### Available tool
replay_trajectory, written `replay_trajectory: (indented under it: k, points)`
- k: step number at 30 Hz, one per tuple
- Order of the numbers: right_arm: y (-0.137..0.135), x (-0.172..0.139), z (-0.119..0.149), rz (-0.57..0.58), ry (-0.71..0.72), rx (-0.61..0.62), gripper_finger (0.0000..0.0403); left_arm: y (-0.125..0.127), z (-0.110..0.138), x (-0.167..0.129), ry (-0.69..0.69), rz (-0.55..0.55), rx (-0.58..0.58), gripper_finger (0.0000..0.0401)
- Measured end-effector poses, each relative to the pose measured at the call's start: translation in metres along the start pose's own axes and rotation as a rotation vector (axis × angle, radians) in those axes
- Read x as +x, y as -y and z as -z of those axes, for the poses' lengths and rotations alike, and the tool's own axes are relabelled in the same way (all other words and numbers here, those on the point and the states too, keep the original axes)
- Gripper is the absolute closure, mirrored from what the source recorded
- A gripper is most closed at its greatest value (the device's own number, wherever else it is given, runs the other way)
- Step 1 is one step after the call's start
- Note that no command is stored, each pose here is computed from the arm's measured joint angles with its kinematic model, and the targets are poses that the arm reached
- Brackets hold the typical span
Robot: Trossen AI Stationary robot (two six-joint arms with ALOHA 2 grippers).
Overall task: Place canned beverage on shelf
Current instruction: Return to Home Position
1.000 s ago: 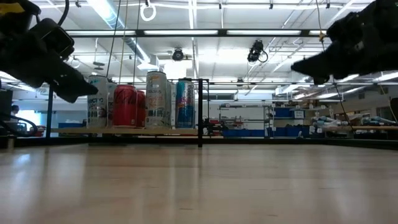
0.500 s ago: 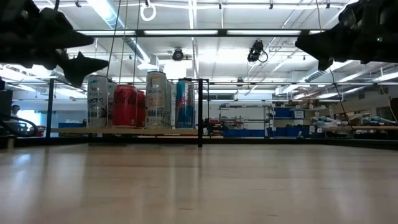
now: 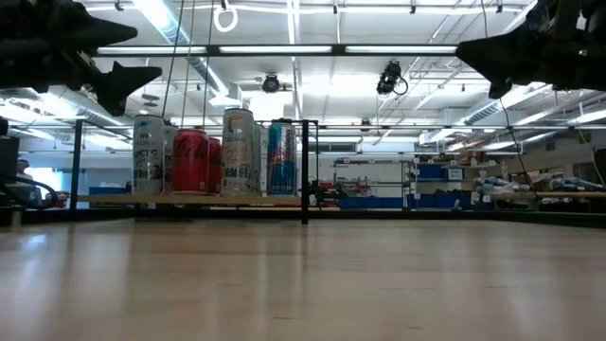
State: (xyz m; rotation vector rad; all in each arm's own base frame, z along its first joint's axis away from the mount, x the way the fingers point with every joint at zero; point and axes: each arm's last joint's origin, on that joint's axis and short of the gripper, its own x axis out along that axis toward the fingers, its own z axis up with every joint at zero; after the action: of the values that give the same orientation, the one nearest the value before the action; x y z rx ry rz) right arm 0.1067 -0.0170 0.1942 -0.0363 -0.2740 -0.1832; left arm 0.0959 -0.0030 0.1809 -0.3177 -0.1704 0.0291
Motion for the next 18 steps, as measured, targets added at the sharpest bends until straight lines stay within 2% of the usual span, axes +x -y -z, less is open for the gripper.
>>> replay_trajectory:
  k: [18]
  points:
    - [0.002, -0.017, -0.024, 0.013, 0.237, 0.004, 0.0323, 0.0, 0.001, 0.0, -0.009, -0.003, 0.001, 0.0094]
